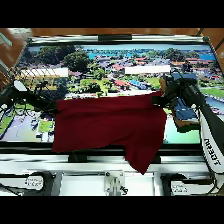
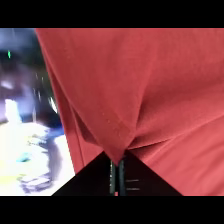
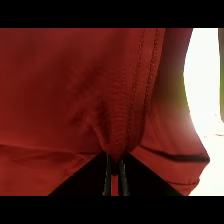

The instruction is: Fold the shirts.

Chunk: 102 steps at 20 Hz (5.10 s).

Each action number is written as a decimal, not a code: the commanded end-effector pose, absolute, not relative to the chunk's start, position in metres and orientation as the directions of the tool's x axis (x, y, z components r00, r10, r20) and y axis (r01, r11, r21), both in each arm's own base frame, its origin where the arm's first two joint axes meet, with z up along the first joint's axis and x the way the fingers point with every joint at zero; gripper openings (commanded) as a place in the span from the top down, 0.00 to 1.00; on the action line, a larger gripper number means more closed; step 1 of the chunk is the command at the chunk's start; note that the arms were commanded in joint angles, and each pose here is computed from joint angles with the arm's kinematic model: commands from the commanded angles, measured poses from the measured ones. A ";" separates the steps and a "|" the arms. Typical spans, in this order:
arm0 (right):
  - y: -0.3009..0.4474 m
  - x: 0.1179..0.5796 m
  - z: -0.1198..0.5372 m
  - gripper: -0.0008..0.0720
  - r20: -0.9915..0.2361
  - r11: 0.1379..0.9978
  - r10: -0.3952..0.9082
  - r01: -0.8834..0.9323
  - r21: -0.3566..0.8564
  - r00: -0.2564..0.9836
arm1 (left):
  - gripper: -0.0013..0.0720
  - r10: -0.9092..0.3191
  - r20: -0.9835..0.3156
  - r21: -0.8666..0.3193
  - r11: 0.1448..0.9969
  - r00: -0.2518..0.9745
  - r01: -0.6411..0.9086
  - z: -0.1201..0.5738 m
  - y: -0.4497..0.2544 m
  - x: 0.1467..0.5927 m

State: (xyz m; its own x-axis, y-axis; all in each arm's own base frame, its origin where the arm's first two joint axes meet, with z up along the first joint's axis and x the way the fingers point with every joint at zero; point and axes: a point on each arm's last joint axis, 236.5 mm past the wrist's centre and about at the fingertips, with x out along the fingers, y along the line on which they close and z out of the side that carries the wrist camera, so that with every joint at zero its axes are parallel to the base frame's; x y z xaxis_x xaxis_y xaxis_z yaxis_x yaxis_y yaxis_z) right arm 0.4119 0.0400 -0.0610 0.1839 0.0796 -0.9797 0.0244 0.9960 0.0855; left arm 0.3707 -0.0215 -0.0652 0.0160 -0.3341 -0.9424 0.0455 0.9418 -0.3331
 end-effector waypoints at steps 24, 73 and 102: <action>-0.029 0.272 -0.005 0.29 -0.963 0.941 0.229 0.224 0.256 0.140 | 0.05 -0.539 -0.842 -0.506 0.808 -0.028 -0.301 -0.096 -0.007 0.171; 0.047 0.443 0.012 0.89 -0.811 0.872 0.377 0.123 0.473 0.447 | 0.94 -0.488 -0.793 -0.549 0.832 0.366 -0.078 0.002 0.014 0.374; 0.052 0.437 -0.109 0.05 -0.913 0.894 0.400 0.186 0.407 0.075 | 0.10 -0.535 -0.781 -0.532 0.840 0.322 0.107 0.052 -0.047 0.400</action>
State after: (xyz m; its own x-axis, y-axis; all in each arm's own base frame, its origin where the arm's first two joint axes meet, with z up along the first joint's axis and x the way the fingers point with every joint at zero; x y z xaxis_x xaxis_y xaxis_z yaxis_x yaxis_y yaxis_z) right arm 0.4390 0.0361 -0.0980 0.1023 0.3704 -0.9232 0.1759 0.9067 0.3832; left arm 0.4025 -0.0380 0.0355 0.3016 -0.5353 -0.7890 0.0681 0.8375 -0.5422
